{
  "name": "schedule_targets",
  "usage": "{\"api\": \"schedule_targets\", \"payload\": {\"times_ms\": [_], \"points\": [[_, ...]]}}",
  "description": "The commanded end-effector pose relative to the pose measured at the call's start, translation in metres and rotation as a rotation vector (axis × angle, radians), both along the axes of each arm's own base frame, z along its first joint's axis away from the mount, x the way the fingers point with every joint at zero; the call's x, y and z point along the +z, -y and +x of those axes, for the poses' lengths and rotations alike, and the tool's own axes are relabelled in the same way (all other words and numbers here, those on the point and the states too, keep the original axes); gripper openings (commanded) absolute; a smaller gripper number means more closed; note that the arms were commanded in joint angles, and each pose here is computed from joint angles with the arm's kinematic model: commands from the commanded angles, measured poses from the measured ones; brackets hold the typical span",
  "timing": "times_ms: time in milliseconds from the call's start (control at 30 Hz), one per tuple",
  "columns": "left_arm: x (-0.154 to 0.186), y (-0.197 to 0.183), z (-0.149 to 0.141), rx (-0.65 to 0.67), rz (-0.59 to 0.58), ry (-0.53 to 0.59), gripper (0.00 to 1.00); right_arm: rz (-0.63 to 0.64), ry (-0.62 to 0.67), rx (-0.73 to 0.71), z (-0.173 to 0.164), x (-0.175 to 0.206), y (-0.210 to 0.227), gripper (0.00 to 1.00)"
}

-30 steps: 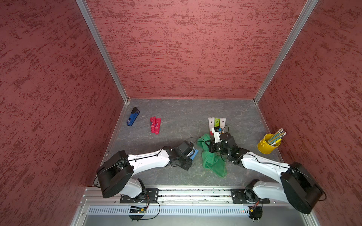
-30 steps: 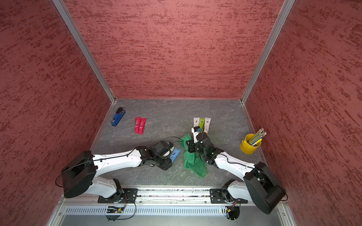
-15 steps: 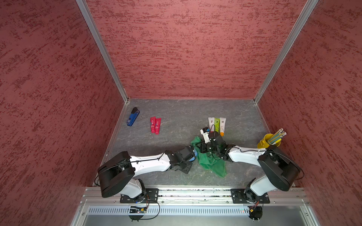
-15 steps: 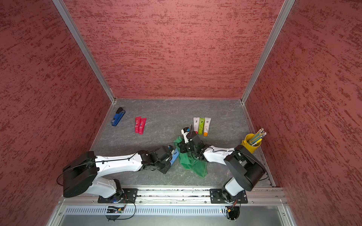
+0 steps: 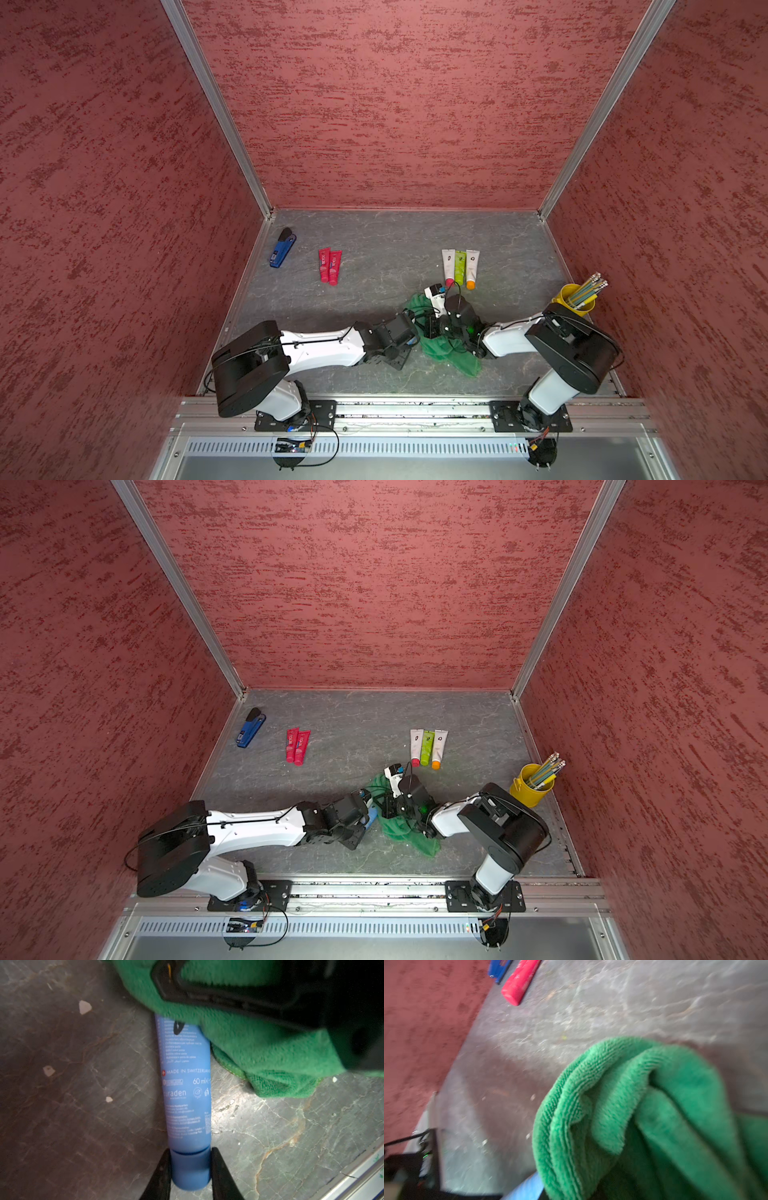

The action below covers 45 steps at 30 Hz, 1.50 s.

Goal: Wipe the surface of the toothpaste tube
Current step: Wipe the dirt from the toothpaste tube.

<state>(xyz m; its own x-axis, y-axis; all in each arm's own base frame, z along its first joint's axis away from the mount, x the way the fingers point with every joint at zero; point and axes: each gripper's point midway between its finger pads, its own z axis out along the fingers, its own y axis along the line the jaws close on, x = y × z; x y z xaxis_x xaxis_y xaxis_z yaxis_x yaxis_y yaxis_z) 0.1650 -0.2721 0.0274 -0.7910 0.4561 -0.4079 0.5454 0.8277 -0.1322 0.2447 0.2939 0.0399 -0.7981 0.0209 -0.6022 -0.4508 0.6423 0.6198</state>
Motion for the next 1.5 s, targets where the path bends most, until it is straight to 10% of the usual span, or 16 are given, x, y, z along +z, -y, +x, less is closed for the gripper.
{"api": "schedule_targets", "payload": {"times_ms": [0, 167, 600, 1133, 1467], "points": [[-0.021, -0.013, 0.009, 0.038, 0.073, 0.030, 0.18, 0.029, -0.238, 0.200, -0.077, -0.028, -0.004, 0.00], [-0.020, -0.011, 0.011, 0.034, 0.068, 0.035, 0.18, 0.010, -0.245, 0.196, -0.083, -0.033, 0.000, 0.00], [-0.021, -0.013, 0.002, 0.018, 0.046, 0.020, 0.16, -0.223, -0.128, -0.299, 0.028, -0.042, 0.078, 0.00], [-0.020, -0.004, 0.007, -0.007, 0.053, 0.025, 0.15, -0.018, -0.200, 0.208, -0.065, -0.016, -0.024, 0.00], [-0.018, -0.007, 0.005, 0.000, 0.041, 0.027, 0.14, -0.218, -0.214, -0.122, 0.009, -0.060, 0.051, 0.00]]}}
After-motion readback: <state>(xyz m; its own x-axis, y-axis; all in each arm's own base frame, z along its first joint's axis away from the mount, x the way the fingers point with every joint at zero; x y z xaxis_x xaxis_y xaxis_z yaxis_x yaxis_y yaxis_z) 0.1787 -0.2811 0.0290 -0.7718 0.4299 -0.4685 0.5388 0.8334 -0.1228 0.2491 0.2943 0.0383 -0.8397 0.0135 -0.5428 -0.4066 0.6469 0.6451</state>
